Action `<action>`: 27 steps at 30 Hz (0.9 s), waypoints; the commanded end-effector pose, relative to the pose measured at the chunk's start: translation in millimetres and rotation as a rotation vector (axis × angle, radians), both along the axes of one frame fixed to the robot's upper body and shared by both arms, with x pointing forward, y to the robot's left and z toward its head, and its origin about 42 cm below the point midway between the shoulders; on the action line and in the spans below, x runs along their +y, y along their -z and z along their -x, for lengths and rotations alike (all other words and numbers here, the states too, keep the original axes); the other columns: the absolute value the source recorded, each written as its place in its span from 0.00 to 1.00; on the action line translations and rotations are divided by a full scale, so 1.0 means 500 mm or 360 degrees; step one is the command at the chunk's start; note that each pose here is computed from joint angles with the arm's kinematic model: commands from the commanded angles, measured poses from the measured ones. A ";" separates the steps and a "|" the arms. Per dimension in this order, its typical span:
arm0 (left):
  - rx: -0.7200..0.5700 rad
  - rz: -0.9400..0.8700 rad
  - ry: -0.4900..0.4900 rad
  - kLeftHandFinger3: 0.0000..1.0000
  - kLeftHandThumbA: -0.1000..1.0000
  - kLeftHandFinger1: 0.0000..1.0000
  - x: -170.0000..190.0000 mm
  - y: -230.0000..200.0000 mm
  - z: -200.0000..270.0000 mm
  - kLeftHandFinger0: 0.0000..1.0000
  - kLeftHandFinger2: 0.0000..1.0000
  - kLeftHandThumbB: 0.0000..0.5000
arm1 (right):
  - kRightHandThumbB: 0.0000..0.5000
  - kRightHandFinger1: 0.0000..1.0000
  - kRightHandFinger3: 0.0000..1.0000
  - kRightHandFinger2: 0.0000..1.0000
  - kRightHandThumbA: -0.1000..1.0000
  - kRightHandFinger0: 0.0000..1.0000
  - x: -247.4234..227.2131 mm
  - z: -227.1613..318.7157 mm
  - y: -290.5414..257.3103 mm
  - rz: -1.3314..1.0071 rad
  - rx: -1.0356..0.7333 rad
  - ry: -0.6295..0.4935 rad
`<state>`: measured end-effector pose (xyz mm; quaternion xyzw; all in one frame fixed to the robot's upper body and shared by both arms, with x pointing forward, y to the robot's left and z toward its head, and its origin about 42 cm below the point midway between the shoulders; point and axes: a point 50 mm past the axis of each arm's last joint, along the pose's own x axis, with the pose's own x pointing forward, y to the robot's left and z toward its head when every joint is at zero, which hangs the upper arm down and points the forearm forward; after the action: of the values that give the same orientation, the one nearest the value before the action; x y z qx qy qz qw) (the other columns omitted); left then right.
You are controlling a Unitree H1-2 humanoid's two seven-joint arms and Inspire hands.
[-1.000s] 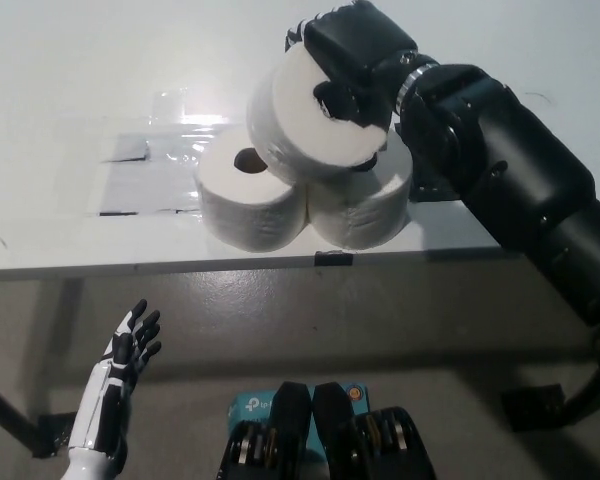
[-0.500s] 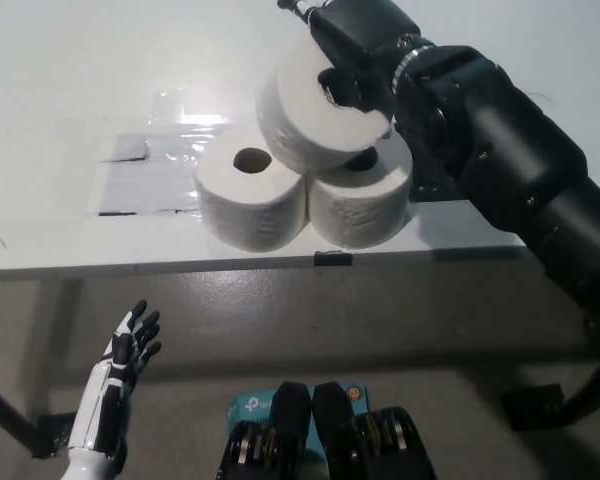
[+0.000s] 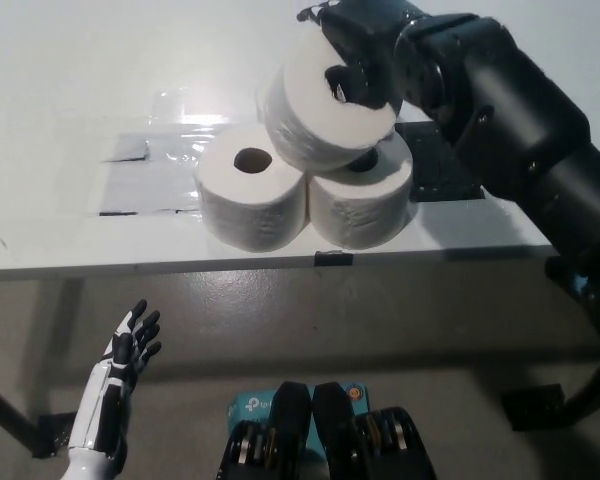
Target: A few rolls of toilet paper are kept infront of the robot and the robot uses its right hand to lift one of the rolls and and places it on top of the other rolls to stack it.
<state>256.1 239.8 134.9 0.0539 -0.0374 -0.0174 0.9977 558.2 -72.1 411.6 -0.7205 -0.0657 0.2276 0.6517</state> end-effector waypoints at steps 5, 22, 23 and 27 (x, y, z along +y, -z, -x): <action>-0.0086 -0.0012 0.0043 1.00 1.00 1.00 -0.003 -0.026 -0.004 1.00 1.00 0.07 | 1.00 1.00 1.00 1.00 0.94 1.00 0.031 0.009 -0.126 -0.0089 0.0096 -0.0037; -0.0122 -0.0069 0.0043 1.00 1.00 1.00 -0.006 -0.031 -0.012 1.00 1.00 0.04 | 1.00 1.00 1.00 1.00 0.98 1.00 0.082 0.022 -0.252 -0.0172 0.0027 -0.0083; -0.0123 -0.0066 0.0043 1.00 1.00 1.00 -0.006 -0.031 -0.013 1.00 1.00 0.04 | 1.00 1.00 1.00 1.00 0.99 1.00 0.083 0.022 -0.255 -0.0163 0.0016 -0.0083; -0.0109 -0.0057 0.0043 1.00 1.00 1.00 -0.006 -0.031 -0.015 1.00 1.00 0.12 | 1.00 1.00 1.00 1.00 1.00 1.00 0.069 0.021 -0.286 -0.0189 -0.0026 -0.0074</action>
<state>261.7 237.9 139.9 0.0632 -0.0470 -0.0212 0.9967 558.5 -44.0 493.8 -0.6779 -0.0524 0.2588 0.6861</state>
